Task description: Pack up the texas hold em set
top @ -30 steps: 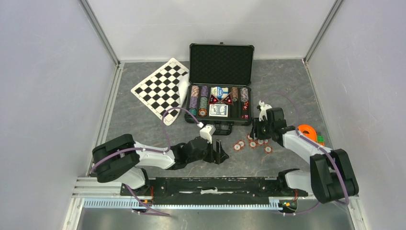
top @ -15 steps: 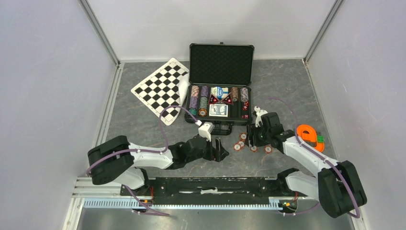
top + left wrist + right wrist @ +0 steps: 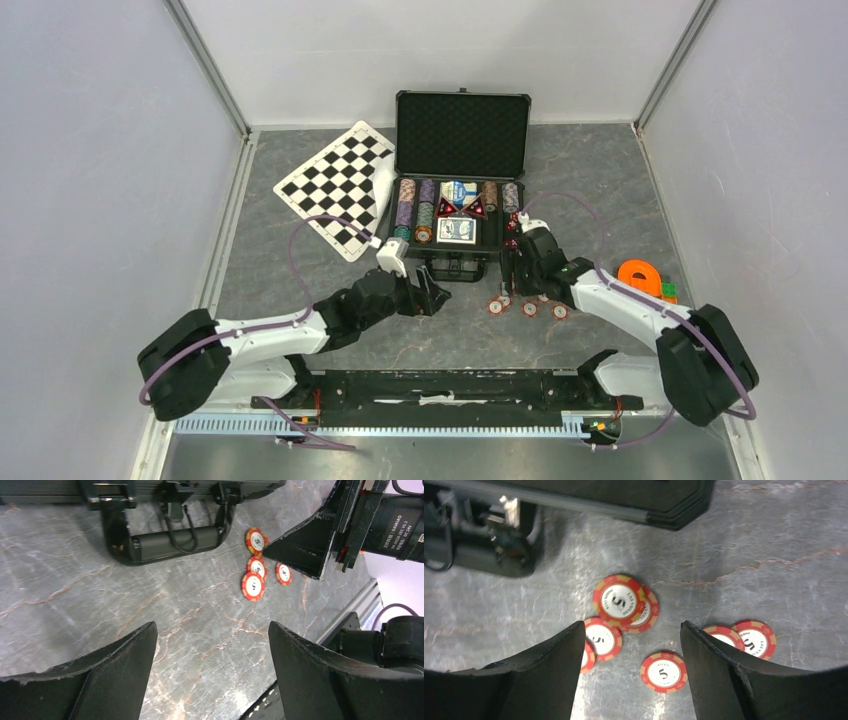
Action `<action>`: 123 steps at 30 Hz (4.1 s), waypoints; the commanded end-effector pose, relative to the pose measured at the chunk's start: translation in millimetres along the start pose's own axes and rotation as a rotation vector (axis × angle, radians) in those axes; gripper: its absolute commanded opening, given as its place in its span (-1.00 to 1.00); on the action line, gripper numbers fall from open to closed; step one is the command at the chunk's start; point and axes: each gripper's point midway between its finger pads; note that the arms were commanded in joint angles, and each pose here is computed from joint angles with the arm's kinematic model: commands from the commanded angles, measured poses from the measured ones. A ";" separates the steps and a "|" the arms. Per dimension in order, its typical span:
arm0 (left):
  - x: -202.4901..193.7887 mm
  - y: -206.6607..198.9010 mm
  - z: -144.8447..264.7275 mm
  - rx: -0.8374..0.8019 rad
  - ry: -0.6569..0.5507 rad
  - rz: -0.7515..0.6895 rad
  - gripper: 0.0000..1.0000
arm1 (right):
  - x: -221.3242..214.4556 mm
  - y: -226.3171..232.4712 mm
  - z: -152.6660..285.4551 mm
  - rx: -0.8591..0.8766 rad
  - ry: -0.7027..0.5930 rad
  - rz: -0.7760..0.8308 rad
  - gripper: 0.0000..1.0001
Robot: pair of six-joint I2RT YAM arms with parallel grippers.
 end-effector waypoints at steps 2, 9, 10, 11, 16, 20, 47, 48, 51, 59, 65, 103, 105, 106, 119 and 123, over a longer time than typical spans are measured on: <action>9.2 11.0 10.1 0.014 -0.017 -0.063 0.76 | 35.1 -15.0 -4.0 -0.245 -0.088 -0.155 0.45; 16.7 15.4 16.5 0.010 -0.034 -0.098 0.78 | 52.6 1.4 -9.3 -0.279 -0.029 -0.167 0.43; 17.4 14.9 17.8 0.004 -0.035 -0.104 0.78 | 56.2 3.2 -8.8 -0.284 -0.005 -0.159 0.42; 18.3 14.1 19.3 -0.004 -0.036 -0.109 0.79 | 63.4 3.6 -3.5 -0.301 0.022 -0.149 0.41; 20.1 15.1 26.2 -0.021 -0.045 -0.136 0.80 | 53.3 4.3 4.9 -0.345 0.167 -0.115 0.39; 23.1 12.6 29.6 -0.032 -0.044 -0.163 0.81 | 36.2 9.7 -1.8 -0.306 0.184 -0.148 0.43; 25.3 11.1 44.7 -0.088 -0.072 -0.159 0.85 | 0.1 4.2 -28.1 -0.297 0.275 -0.375 0.47; 25.1 11.5 45.0 -0.087 -0.072 -0.159 0.85 | -3.0 2.7 -27.8 -0.307 0.278 -0.382 0.46; 26.8 11.5 46.2 -0.089 -0.078 -0.158 0.86 | -13.0 1.1 -28.7 -0.321 0.302 -0.406 0.44; 29.1 13.1 48.3 -0.085 -0.087 -0.156 0.86 | -25.3 -1.5 -30.4 -0.346 0.349 -0.434 0.25; 30.3 12.9 49.9 -0.087 -0.092 -0.154 0.87 | -27.4 -7.4 -26.4 -0.382 0.381 -0.391 -0.23; 27.1 16.2 44.4 -0.078 -0.075 -0.154 0.87 | -14.5 30.4 -8.8 -0.185 0.291 -0.210 -0.23; 26.5 16.0 43.7 -0.079 -0.071 -0.155 0.87 | -13.4 29.4 -10.7 -0.194 0.289 -0.205 -0.22; 26.1 15.9 43.5 -0.080 -0.069 -0.155 0.87 | -14.0 27.4 -11.3 -0.206 0.290 -0.204 -0.22; 25.0 14.7 41.9 -0.085 -0.062 -0.157 0.87 | -20.1 38.5 -11.9 -0.176 0.302 -0.182 -0.22; 24.9 15.0 42.0 -0.085 -0.062 -0.158 0.87 | -11.4 34.0 -5.3 -0.198 0.277 -0.177 -0.22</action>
Point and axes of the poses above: each gripper's point midway between its finger pads, its own z axis back along the fingers, its own y axis along the line the jaws close on, x = y × z, and after that the axes turned 11 degrees about z, right-handed
